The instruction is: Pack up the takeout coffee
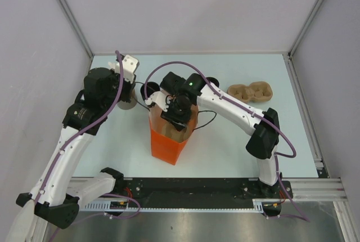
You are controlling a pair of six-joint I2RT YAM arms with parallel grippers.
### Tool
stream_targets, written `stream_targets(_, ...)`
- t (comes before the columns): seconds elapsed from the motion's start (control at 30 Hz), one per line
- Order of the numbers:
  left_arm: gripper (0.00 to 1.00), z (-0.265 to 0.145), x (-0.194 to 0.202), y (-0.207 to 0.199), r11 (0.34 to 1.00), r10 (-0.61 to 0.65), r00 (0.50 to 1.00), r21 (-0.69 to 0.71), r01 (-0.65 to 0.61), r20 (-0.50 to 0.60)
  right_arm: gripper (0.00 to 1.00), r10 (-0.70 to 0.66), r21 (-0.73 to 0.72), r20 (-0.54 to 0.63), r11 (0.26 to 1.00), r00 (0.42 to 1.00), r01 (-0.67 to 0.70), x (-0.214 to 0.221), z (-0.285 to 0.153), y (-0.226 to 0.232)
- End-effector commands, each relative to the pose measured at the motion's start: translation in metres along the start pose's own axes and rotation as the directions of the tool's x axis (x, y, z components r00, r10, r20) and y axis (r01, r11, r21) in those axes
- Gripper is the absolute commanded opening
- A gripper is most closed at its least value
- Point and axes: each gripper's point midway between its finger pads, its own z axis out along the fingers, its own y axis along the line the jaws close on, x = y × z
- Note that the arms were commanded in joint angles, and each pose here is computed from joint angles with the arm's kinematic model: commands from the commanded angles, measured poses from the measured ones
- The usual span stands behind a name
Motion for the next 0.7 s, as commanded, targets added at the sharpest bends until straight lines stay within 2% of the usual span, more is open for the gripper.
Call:
stream_targets(0.0,0.25,-0.008,-0.014,0.009,0.999,-0.020,0.998,-0.045,0.023,0.064,0.34,-0.028,0.014,0.039,1.000,0.999,0.028,-0.006,-0.004,0.000)
stream_targets(0.3,0.25,-0.006,-0.013,0.008,0.999,-0.020,0.998,-0.038,0.022,0.060,0.39,-0.024,-0.002,0.018,1.000,1.000,0.024,-0.003,0.002,0.001)
stream_targets(0.43,0.26,-0.007,-0.012,0.007,0.999,-0.019,0.998,-0.034,0.021,0.059,0.53,-0.026,0.007,0.029,1.000,0.999,0.026,-0.007,0.001,-0.001)
stream_targets(0.67,0.27,-0.006,-0.011,0.006,0.999,-0.019,0.998,-0.027,0.020,0.056,0.63,-0.036,0.013,0.066,0.999,0.997,0.035,-0.015,-0.010,0.001)
